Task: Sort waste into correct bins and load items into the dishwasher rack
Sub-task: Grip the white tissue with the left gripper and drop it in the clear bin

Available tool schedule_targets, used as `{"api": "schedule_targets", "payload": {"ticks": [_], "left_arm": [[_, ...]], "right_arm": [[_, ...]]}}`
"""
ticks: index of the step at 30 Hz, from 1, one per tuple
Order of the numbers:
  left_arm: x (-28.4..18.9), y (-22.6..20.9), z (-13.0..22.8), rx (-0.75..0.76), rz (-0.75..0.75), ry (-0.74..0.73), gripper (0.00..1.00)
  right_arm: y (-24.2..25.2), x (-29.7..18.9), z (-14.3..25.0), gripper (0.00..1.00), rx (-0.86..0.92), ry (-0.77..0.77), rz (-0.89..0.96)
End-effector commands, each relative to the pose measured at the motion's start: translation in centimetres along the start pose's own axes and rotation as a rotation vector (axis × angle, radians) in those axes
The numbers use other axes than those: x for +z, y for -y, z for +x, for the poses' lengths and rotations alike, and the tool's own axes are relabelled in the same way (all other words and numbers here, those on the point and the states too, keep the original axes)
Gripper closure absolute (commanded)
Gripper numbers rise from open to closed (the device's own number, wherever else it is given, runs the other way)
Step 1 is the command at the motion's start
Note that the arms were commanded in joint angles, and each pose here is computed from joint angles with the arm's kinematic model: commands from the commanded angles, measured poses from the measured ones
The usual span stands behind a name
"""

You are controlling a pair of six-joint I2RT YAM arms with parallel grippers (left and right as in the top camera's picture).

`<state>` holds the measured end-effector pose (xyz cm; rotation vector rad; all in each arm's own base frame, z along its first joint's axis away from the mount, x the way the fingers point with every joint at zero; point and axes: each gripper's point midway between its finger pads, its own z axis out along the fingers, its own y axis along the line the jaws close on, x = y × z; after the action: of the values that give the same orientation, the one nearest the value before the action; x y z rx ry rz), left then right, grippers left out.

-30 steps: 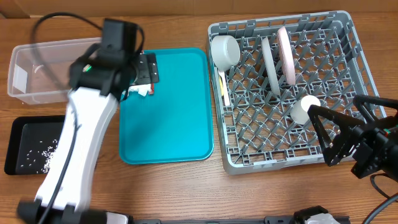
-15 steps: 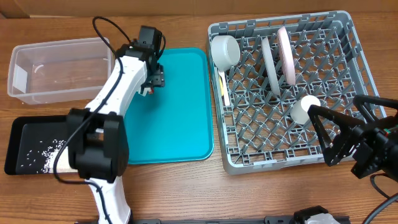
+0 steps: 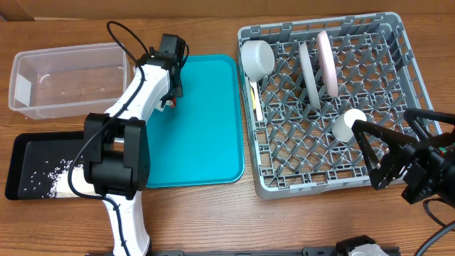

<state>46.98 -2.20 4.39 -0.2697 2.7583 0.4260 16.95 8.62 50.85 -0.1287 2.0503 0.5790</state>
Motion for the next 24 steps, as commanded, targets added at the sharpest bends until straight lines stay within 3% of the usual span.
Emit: {"api": "schedule_targets", "payload": {"ticks": [1, 7, 15, 24], "left_arm": [[-0.4, 1.4, 0.9, 0.033, 0.092, -0.053, 0.96], [-5.6, 0.0, -0.7, 0.020, 0.117, -0.024, 0.96], [-14.8, -5.6, -4.6, -0.080, 0.114, 0.188, 0.96], [-11.0, -14.4, -7.9, -0.290, 0.037, 0.235, 0.96]], "right_arm": [[0.0, -0.1, -0.1, 0.00, -0.002, 0.008, 0.001], [0.0, -0.1, -0.1, 0.00, -0.002, 0.008, 0.001], [0.0, -0.1, -0.1, 0.00, -0.002, 0.008, 0.001], [0.0, -0.1, -0.1, 0.00, -0.002, 0.008, 0.001]]}}
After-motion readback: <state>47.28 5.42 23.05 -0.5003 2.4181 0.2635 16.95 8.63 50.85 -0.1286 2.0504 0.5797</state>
